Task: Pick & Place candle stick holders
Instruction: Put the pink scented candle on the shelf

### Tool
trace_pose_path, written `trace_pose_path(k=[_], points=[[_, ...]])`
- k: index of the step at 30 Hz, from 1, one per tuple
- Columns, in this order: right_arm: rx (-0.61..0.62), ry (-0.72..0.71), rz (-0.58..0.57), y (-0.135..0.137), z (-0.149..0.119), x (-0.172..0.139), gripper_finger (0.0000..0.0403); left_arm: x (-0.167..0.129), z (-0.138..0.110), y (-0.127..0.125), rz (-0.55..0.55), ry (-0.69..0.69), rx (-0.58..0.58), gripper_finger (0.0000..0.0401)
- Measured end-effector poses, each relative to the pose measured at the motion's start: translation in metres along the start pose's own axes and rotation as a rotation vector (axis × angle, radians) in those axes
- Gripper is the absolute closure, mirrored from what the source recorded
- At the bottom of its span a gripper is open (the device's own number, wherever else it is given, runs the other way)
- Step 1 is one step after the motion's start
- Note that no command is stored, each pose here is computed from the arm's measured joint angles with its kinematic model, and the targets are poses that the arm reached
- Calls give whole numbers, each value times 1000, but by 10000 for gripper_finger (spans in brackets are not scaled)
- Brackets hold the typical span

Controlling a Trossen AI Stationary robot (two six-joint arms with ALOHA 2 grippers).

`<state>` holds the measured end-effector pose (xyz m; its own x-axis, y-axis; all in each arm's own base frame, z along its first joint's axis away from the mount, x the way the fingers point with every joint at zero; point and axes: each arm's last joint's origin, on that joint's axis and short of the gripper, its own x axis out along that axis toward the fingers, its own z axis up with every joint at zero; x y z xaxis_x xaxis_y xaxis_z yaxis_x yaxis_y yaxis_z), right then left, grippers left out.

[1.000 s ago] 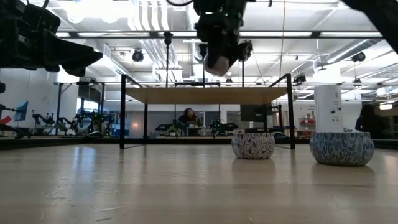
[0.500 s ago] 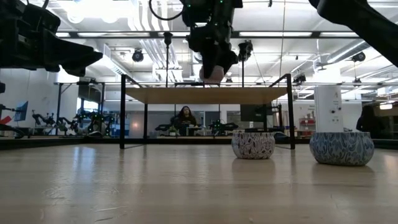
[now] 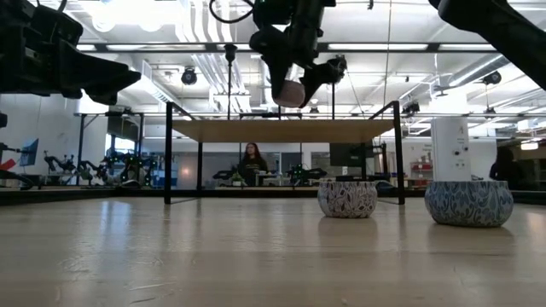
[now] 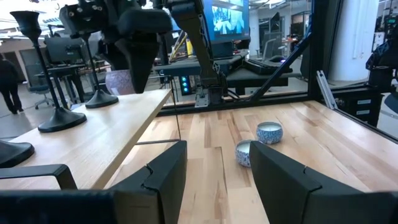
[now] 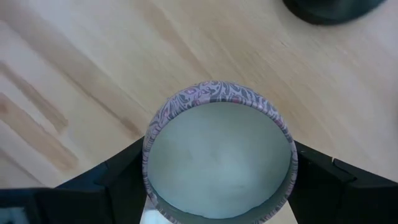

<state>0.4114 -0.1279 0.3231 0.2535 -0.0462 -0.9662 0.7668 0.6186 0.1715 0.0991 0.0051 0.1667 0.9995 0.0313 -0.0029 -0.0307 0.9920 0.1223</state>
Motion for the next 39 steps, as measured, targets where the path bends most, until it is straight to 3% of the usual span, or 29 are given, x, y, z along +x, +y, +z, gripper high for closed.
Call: trace_pose_path(k=[10,17,39], points=[[190,28,46,-4,8,7,114,0,0,0,0,0,0,220],[194,68,34,-3,10,23,114,0,0,0,0,0,0,220],[257,56,0,-1,8,23,114,0,0,0,0,0,0,220]])
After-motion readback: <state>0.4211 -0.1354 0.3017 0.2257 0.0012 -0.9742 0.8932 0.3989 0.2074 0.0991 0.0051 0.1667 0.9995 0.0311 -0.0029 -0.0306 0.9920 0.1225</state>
